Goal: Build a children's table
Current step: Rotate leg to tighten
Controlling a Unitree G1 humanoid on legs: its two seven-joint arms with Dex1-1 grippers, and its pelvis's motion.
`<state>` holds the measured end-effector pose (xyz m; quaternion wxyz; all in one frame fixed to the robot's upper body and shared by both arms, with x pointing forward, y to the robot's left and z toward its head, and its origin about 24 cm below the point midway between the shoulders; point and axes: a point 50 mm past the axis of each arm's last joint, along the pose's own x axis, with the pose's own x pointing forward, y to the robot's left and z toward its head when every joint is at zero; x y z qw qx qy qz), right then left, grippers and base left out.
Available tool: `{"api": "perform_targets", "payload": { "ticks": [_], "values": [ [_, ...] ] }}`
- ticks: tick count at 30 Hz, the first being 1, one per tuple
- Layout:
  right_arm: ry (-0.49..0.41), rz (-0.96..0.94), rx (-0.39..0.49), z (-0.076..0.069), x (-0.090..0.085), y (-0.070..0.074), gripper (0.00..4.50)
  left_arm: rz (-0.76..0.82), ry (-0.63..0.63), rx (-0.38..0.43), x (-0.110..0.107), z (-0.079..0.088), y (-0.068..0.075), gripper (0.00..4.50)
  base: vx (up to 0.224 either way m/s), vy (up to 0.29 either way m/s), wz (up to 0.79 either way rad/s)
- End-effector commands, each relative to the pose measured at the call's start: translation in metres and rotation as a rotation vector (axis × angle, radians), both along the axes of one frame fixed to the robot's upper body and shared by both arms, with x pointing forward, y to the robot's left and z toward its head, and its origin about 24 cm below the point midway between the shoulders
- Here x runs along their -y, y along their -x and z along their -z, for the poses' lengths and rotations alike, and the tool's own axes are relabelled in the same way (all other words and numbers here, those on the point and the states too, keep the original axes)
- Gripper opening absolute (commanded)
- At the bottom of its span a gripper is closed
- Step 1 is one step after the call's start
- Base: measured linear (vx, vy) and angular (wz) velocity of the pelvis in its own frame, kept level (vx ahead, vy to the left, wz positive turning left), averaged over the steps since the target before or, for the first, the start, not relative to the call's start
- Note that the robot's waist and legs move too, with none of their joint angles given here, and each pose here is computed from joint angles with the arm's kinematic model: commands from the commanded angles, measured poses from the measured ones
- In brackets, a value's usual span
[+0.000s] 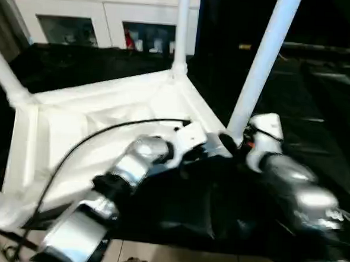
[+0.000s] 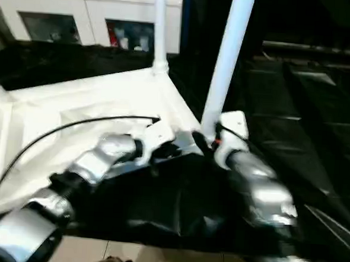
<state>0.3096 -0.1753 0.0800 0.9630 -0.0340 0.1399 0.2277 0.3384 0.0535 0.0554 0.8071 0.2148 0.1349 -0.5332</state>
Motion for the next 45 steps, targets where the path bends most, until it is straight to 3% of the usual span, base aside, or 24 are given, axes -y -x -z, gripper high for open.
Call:
{"api": "perform_targets", "payload": {
  "ticks": [1, 3, 10, 16, 32, 40, 45],
  "values": [
    [0.018, -0.122, -0.003, -0.005, -0.008, 0.007, 3.70, 0.095, 0.037, 0.049, 0.007, -0.013, 0.003, 0.00, 0.000, 0.000, 0.00],
    [0.081, -0.239, -0.023, -0.007, 0.000, 0.020, 3.70, 0.177, 0.041, 0.035, 0.001, -0.015, 0.009, 0.00, 0.000, 0.000, 0.00],
    [0.140, -0.370, -0.076, -0.011, 0.008, 0.039, 3.70, 0.323, 0.053, 0.001, -0.013, -0.021, 0.022, 0.00, 0.000, 0.000, 0.00],
    [0.155, -0.380, -0.092, -0.010, 0.008, 0.040, 3.70, 0.371, 0.047, -0.019, -0.019, -0.023, 0.028, 0.00, 0.000, 0.000, 0.00],
    [0.164, -0.435, -0.150, -0.005, 0.007, 0.046, 3.70, 0.352, 0.043, -0.027, -0.022, -0.024, 0.028, 0.00, 0.000, 0.000, 0.00],
    [0.142, -0.429, -0.155, -0.004, 0.007, 0.045, 2.91, 0.347, 0.042, -0.030, -0.023, -0.024, 0.028, 0.00, 0.000, 0.000, 0.00],
    [0.134, -0.429, -0.160, -0.003, 0.007, 0.046, 2.76, 0.348, 0.042, -0.034, -0.023, -0.024, 0.028, 0.00, 0.000, 0.000, 0.00]
  ]
}}
